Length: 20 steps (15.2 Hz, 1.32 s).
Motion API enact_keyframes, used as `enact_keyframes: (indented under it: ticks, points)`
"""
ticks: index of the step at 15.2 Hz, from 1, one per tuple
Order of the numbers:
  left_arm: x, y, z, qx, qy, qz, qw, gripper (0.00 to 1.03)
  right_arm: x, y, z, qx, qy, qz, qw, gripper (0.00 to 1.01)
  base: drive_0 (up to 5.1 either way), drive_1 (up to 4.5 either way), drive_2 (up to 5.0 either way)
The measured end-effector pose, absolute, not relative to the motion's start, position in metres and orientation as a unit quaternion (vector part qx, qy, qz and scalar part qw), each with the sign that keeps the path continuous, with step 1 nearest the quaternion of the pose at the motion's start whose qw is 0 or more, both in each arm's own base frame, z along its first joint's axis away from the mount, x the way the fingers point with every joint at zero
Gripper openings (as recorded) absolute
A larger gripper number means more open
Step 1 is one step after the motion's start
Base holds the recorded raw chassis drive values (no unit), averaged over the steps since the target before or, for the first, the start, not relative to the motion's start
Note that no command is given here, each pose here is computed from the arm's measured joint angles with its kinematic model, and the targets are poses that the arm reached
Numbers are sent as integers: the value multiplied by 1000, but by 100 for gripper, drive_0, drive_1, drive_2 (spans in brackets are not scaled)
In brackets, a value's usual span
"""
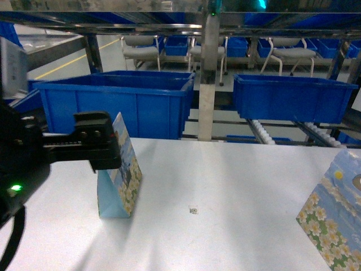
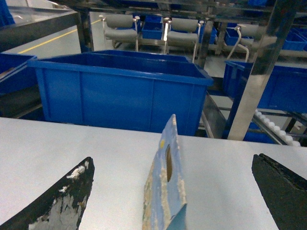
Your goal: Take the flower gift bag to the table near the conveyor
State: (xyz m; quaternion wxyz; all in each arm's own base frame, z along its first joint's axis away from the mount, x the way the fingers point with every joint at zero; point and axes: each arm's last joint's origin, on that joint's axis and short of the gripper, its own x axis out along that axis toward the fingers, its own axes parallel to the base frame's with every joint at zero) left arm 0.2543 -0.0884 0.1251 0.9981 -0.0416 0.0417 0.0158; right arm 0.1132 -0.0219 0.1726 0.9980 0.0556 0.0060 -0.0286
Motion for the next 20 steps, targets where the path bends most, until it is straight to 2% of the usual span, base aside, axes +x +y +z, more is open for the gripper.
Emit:
enact_keyframes:
  ticks: [6,7,8,9,10,11,13,14,15,16,19,20]
  points:
    - [188,-59,169,-26,16,2,1000,98,113,-22,173,56,6,-29,998,98,0,0,0]
    - [183,-56,180,-35,-15,3,999,98,113,-22,173,56,6,-28,998,98,0,0,0]
    - [183,-56,182,-34,-20,4,999,98,113,-22,173,56,6,-29,998,98,0,0,0]
    - [184,-55,176,-18,7,1,1000,93,113,-21,171,37,-8,-11,999,89,0,0,0]
    - [177,-48,172,-6,18,-7,1000,79,111,-17,171,19,-5,-1,1000,74,0,0,0]
    - [169,-38,174,-7,7,2,1000,65,110,-13,171,10,-8,3,1000,60,0,0,0]
    - [158,-26,167,-10,-5,1,1000,38,107,-6,169,4,-1,-9,1000,32,0,0,0]
    - [152,-22,157,-5,23,0,1000,25,100,1,164,3,17,14,1000,19,0,0,0]
    - [147,-18,159,-6,15,1,1000,10,97,1,170,1,-13,6,1000,5,0,0,0]
    - [144,-15,164,-8,4,1,1000,2,97,0,167,0,0,1,1000,2,0,0,0]
    - [134,-3,168,-7,0,-4,1000,2,97,0,167,0,-3,1,1000,2,0,0,0]
    - [131,1,169,-7,-4,12,1000,2,97,0,167,0,-2,0,1000,2,0,0,0]
